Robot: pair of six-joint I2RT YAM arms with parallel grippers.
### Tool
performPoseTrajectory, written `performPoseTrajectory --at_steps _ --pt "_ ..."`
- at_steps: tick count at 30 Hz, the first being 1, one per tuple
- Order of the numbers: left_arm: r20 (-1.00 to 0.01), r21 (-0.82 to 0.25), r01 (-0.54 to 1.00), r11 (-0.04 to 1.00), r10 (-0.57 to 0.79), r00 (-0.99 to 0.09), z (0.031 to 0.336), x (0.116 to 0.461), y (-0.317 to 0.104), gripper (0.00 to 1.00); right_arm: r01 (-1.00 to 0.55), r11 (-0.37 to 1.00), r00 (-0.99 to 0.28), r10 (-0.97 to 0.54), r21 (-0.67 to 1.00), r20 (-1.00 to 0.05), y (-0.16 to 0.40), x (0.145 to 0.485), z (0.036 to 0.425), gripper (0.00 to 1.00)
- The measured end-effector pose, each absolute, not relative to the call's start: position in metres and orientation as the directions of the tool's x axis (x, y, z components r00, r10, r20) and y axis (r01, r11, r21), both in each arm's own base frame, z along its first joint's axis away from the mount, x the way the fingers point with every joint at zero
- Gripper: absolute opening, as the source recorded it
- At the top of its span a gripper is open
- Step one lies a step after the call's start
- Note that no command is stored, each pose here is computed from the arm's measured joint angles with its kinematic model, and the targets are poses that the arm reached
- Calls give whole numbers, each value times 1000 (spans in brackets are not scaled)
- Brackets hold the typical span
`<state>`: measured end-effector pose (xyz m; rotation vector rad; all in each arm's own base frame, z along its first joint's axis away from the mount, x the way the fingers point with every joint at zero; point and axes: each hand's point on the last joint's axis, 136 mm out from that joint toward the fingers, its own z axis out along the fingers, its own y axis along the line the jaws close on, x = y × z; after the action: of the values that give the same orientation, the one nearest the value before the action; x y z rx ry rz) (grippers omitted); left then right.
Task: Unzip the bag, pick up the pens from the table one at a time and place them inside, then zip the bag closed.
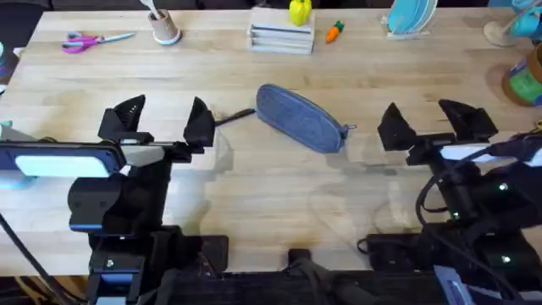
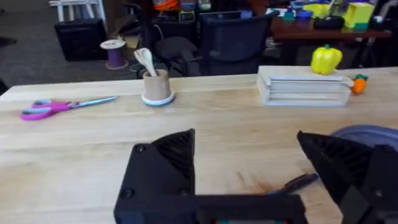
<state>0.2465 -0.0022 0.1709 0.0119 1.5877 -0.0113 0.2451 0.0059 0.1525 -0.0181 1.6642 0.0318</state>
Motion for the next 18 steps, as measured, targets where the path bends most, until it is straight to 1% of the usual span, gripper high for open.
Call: performPoseTrajectory --at_steps 4,7,10,14,18 --pt "-999 30 64 997 31 -17 171 246 -11 991 -47 998 -133 23 30 -991 9 242 151 995" --pt "-996 70 116 991 77 -54 169 245 -19 991 -52 996 -233 55 69 -971 12 234 142 995" --pt "-989 109 176 978 125 -82 180 244 -28 991 -56 993 -331 77 101 -941 15 224 143 995" --pt "-975 177 270 946 206 -85 209 248 -42 991 -64 991 -364 84 115 -927 18 217 179 994" --pt "-950 234 364 901 291 -111 237 260 -55 992 -67 990 -390 91 127 -916 20 216 216 995"
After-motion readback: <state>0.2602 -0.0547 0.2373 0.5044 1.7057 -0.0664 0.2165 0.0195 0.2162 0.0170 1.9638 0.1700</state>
